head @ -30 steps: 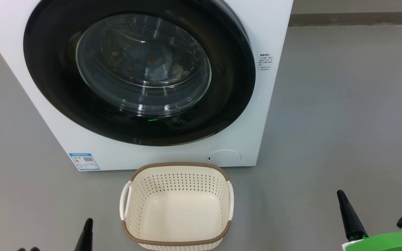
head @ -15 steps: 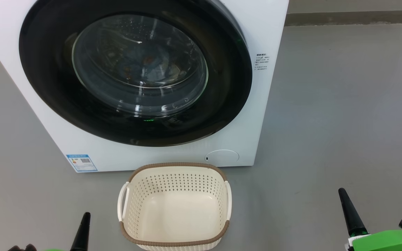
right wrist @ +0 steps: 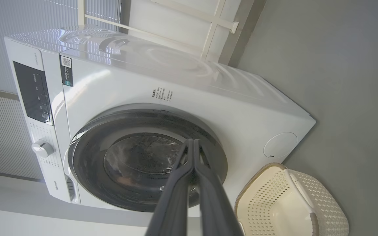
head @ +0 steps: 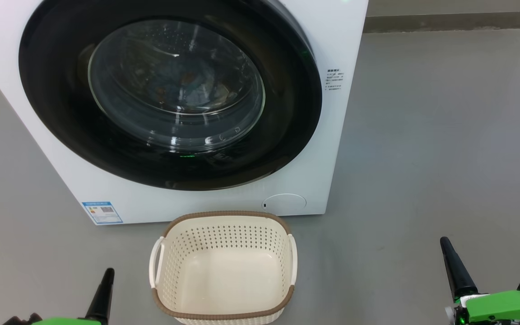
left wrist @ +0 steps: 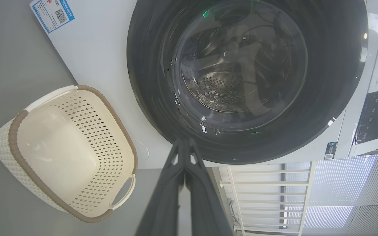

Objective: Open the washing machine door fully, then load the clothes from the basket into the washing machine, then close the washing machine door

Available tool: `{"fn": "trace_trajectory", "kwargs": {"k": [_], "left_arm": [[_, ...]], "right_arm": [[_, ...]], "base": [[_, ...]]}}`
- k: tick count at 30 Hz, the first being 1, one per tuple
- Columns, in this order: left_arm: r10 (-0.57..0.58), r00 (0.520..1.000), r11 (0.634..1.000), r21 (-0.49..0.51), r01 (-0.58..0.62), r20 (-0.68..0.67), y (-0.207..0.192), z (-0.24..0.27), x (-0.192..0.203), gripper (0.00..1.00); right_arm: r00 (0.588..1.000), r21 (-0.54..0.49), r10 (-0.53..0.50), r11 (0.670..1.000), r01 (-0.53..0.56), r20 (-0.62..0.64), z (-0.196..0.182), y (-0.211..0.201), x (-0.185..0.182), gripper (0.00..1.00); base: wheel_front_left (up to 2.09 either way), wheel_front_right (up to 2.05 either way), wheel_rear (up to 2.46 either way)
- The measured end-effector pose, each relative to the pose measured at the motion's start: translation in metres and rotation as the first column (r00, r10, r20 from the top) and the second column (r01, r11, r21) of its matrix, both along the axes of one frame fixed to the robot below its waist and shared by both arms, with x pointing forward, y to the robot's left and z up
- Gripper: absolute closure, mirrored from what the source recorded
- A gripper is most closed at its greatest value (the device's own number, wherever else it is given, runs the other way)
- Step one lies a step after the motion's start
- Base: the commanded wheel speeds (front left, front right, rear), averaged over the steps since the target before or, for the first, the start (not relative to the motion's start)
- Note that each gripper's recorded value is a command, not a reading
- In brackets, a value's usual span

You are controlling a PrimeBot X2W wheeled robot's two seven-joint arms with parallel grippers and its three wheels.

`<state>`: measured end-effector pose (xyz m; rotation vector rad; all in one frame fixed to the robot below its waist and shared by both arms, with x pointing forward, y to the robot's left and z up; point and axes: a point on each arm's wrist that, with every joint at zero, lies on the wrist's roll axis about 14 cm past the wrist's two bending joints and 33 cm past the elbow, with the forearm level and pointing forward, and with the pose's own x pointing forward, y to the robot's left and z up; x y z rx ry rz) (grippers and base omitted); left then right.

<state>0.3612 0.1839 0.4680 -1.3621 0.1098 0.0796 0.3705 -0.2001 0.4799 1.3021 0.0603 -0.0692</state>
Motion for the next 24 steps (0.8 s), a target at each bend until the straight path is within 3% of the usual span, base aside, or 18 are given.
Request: {"fn": "trace_trajectory", "kwargs": {"k": [19, 24], "left_arm": [[0.004, 0.999, 0.98, -0.198, 0.003, 0.033, 0.0, 0.011, 0.013, 1.0], [0.005, 0.999, 0.975, -0.22, 0.005, 0.042, 0.001, 0.014, 0.016, 1.0]], "right_arm": [[0.999, 0.243, -0.031, 0.97, 0.029, 0.006, 0.001, -0.007, 0.003, 1.0], [0.999, 0.266, -0.035, 0.964, 0.03, 0.013, 0.004, -0.008, 0.006, 1.0]], "base": [[0.0, 0.0, 0.0], [0.0, 0.0, 0.0]]}}
